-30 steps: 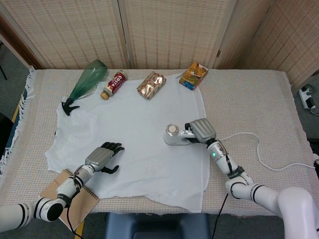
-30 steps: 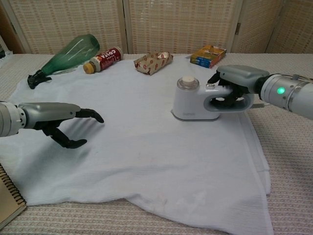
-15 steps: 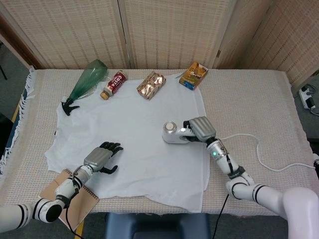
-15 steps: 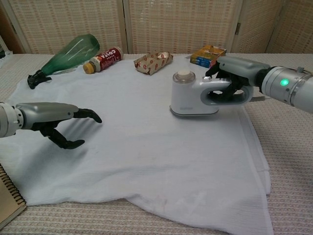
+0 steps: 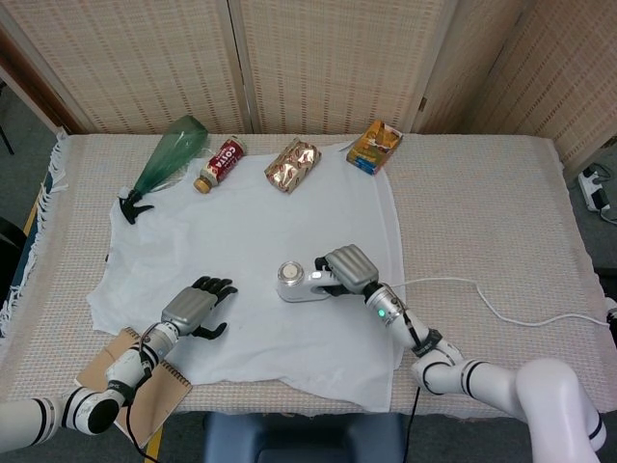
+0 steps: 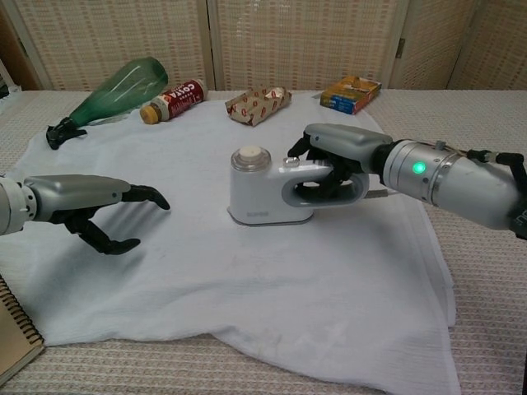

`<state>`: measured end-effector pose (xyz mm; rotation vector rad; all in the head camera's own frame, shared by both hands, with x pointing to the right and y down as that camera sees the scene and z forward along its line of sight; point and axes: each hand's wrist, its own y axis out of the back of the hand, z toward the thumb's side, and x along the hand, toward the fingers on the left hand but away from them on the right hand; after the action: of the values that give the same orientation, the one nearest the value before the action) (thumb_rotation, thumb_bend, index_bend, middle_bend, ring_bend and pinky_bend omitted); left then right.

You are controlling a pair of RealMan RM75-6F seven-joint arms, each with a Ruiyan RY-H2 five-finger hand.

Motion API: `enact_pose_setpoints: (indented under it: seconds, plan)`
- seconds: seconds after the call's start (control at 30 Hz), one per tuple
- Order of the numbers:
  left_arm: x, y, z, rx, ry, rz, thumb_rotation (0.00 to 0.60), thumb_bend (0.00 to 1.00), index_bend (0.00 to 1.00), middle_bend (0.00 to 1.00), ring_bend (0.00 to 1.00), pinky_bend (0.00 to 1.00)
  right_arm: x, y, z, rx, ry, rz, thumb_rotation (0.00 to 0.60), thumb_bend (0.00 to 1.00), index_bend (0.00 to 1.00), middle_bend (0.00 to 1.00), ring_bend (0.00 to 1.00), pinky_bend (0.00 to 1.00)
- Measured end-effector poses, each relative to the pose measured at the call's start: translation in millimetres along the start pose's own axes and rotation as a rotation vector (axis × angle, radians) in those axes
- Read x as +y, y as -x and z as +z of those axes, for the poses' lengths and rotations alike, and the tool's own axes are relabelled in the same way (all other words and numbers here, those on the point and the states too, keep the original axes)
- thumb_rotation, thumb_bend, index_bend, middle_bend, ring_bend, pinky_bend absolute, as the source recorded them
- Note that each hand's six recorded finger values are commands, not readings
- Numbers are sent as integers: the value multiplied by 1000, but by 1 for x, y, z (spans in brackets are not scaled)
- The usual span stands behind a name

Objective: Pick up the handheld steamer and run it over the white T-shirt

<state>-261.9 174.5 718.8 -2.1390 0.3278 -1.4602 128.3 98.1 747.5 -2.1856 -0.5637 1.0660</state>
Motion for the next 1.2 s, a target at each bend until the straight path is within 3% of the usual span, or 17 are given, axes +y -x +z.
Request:
enact_pose_setpoints:
  seconds: [0.3, 0.77, 1.0, 1.2]
  plan:
    - [2, -1, -1, 3, 1, 9, 410, 495, 151, 71, 0, 0, -1, -34, 2, 60, -30, 57, 600, 662, 866, 896, 869, 1000]
    - [3, -1, 5, -5, -8, 14, 411, 491, 153, 72, 0, 0, -22, -117, -7, 123, -36, 151, 600, 663, 866, 897, 869, 1000]
    - [7, 1, 6, -6, -12, 23, 411, 491, 153, 72, 0, 0, -5, -140, -13, 126, -19, 100, 600, 663, 865, 898, 869, 1000]
    - [11, 3, 7, -6, -7, 38, 408, 491, 155, 71, 0, 0, 17, -110, -18, 107, -21, 23, 600, 665, 864, 898, 869, 1000]
